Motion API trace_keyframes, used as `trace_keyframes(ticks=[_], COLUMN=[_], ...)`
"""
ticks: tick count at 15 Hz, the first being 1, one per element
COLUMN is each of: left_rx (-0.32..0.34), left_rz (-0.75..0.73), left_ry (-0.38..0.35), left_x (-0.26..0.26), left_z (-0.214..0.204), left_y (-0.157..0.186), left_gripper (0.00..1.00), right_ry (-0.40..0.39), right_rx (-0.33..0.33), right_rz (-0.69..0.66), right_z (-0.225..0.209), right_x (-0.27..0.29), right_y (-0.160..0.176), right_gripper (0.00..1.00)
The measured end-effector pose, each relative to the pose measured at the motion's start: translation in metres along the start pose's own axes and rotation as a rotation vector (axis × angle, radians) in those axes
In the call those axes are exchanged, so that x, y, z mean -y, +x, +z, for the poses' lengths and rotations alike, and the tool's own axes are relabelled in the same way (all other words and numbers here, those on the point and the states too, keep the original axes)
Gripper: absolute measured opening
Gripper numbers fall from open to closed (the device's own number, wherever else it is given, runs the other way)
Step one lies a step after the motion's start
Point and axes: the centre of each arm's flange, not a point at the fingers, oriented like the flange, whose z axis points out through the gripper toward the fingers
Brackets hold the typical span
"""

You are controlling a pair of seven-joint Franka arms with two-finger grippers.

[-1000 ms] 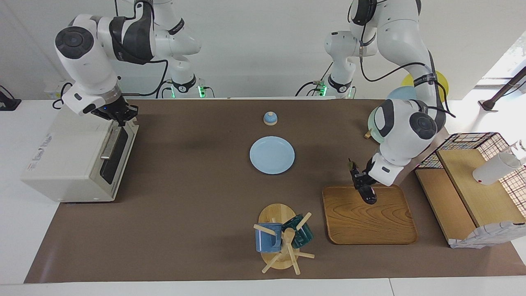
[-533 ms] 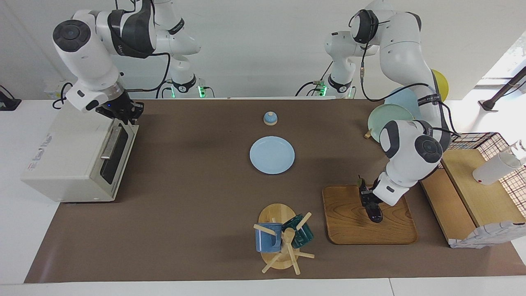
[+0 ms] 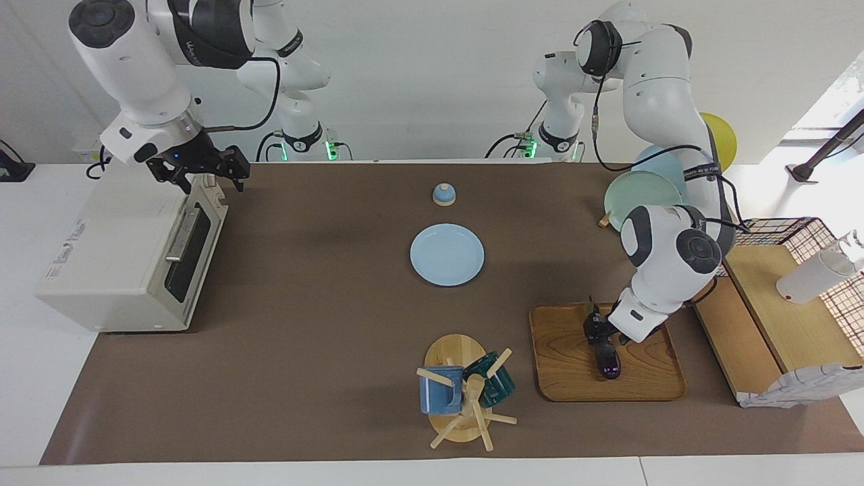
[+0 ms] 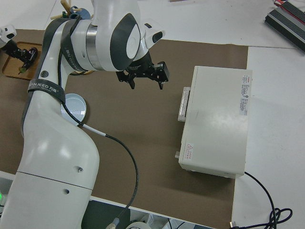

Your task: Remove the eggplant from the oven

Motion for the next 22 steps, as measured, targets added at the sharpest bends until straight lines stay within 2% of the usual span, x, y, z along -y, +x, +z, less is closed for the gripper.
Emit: trace_keyframes(ticks=[1,2,7,12,16,20,22], left_rx=[-0.009,-0.018,-0.033,-0.008,0.071,0.136,0.140], left_rz=[-0.006,-0.012,-0.084,-0.105,-0.110,-0.114,-0.119], left_ry=[0.001,0.002,0.013,0.024,0.035,0.041,0.042], left_x=[0.004,0.008,0.024,0.022,0.020,0.017,0.016], left_z=[-0.017,-0.040,-0.173,-0.270,-0.296,-0.275,-0.269], left_y=[0.000,-0.003,-0.043,-0.104,-0.151,-0.181,-0.184], left_gripper=[0.97,1.00,1.00,1.00,1.00,1.00,1.00], right_ry=[0.000,-0.001,-0.002,0.013,0.039,0.042,0.042], right_rx=[0.015,0.019,0.015,-0.008,-0.018,-0.025,-0.025], right_rz=[-0.005,-0.007,-0.004,-0.005,-0.004,0.029,0.045], right_z=[0.001,0.000,-0.011,-0.023,-0.028,-0.029,-0.029], right_x=[0.003,0.004,0.003,0.004,0.005,-0.006,-0.008], right_y=[0.004,0.010,0.012,0.003,0.000,-0.001,-0.002], right_gripper=[1.00,1.00,1.00,1.00,1.00,1.00,1.00])
